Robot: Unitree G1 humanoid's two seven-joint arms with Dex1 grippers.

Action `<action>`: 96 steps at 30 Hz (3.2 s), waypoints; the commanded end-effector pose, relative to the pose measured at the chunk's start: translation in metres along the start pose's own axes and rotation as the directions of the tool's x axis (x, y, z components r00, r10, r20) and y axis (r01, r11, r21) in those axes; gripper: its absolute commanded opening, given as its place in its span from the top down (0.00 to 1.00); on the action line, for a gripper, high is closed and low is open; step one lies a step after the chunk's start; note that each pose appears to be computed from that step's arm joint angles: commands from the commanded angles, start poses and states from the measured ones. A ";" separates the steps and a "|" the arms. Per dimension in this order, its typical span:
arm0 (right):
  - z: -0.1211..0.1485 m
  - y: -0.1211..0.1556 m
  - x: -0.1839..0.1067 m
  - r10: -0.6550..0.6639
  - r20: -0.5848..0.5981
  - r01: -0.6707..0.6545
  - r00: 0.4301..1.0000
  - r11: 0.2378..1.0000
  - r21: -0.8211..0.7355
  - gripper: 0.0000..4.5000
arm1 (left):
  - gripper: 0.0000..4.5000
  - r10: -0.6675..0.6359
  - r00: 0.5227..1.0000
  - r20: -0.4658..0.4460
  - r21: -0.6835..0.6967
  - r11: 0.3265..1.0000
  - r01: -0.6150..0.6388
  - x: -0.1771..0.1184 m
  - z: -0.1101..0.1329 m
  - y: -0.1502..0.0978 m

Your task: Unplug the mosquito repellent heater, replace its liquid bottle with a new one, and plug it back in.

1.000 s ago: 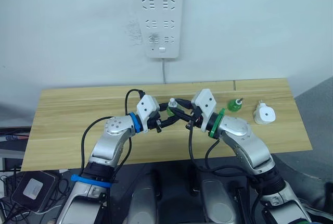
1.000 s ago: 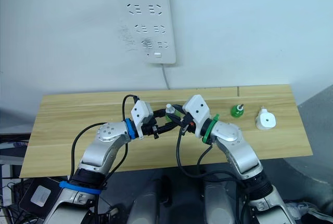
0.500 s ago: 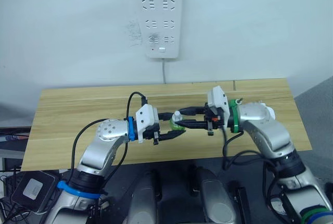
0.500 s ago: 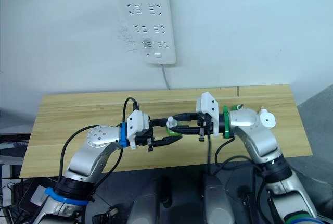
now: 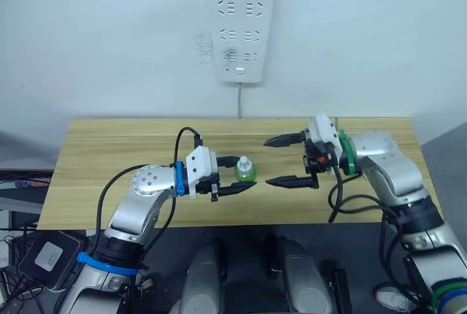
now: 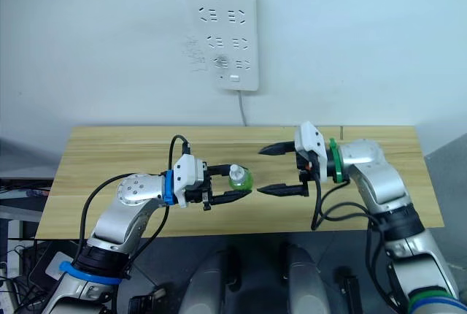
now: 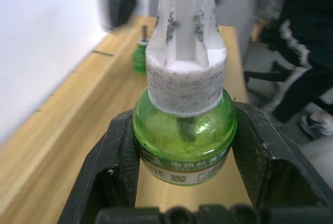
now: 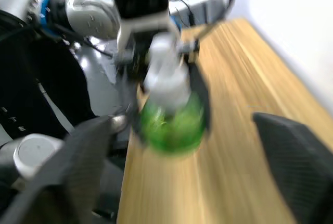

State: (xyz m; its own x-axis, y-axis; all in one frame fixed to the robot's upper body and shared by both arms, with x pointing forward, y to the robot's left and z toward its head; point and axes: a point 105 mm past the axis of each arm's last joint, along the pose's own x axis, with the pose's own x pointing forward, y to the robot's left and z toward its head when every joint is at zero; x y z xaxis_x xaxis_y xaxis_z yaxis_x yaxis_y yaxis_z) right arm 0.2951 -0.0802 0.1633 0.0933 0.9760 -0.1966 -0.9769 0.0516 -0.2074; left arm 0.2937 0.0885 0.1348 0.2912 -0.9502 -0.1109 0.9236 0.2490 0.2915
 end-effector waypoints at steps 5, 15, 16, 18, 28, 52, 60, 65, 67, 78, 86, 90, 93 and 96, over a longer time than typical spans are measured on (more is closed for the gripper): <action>0.017 0.005 0.032 -0.315 0.090 0.320 0.945 0.946 -0.044 0.01 | 0.50 0.130 0.990 0.051 -0.011 0.992 -0.129 0.003 0.004 0.015; 0.022 -0.004 0.054 -0.471 0.121 0.476 0.874 0.879 -0.014 0.01 | 0.50 0.173 0.983 0.061 0.018 0.984 -0.175 0.009 0.005 0.026; 0.023 -0.005 0.054 -0.474 0.127 0.479 0.871 0.878 -0.008 0.04 | 0.50 0.174 0.983 0.061 0.020 0.984 -0.176 0.009 0.004 0.027; 0.023 -0.005 0.055 -0.473 0.129 0.477 0.872 0.879 -0.002 0.14 | 0.50 0.176 0.982 0.063 0.022 0.984 -0.177 0.009 0.005 0.028; 0.024 0.003 0.056 -0.427 0.136 0.432 0.894 0.902 -0.013 0.77 | 0.50 0.168 0.984 0.061 0.017 0.985 -0.170 0.009 0.003 0.024; 0.009 -0.023 0.005 0.110 -0.016 -0.111 0.994 0.992 -0.055 0.07 | 0.50 -0.039 0.998 0.046 -0.003 0.999 0.039 0.004 0.009 -0.002; 0.011 -0.005 0.008 -0.132 0.011 0.132 0.991 0.989 -0.063 0.00 | 0.50 0.085 0.995 0.060 -0.046 0.996 -0.082 0.000 0.008 0.017; 0.032 -0.003 0.045 -0.251 0.113 0.258 0.961 0.965 -0.053 0.00 | 0.50 0.091 0.994 0.060 -0.041 0.995 -0.088 0.001 0.008 0.018; 0.033 -0.007 0.056 -0.285 0.121 0.292 0.951 0.955 -0.046 0.00 | 0.50 0.087 0.994 0.060 -0.038 0.996 -0.084 0.002 0.008 0.018; 0.020 -0.031 0.037 -0.375 0.078 0.379 0.924 0.924 -0.053 0.00 | 0.50 0.074 0.996 0.052 -0.036 0.997 -0.072 0.001 0.008 0.016; 0.025 -0.006 0.004 -0.230 0.046 0.232 0.972 0.972 -0.030 0.00 | 0.50 0.069 0.996 0.048 -0.047 0.997 -0.067 -0.001 0.007 0.014; 0.031 0.006 0.023 -0.179 0.089 0.180 0.980 0.984 -0.006 0.00 | 0.50 0.068 0.996 0.052 -0.043 0.997 -0.065 0.002 0.008 0.016; 0.034 0.006 0.043 -0.195 0.121 0.196 0.973 0.981 0.001 0.00 | 0.50 0.064 0.996 0.055 -0.038 0.997 -0.062 0.003 0.009 0.016; 0.031 -0.005 0.054 -0.259 0.115 0.263 0.959 0.965 -0.017 0.00 | 0.50 0.061 0.997 0.054 -0.036 0.998 -0.059 0.002 0.010 0.016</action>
State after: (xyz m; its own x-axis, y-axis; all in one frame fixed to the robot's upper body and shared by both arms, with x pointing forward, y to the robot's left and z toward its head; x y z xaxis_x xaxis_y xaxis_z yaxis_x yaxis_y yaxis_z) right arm 0.2931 -0.0235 0.1762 0.2790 0.9591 -0.0475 -0.9411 0.2632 -0.2124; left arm 0.3106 0.0918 0.1398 0.3565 -0.9318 -0.0674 0.9127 0.3320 0.2384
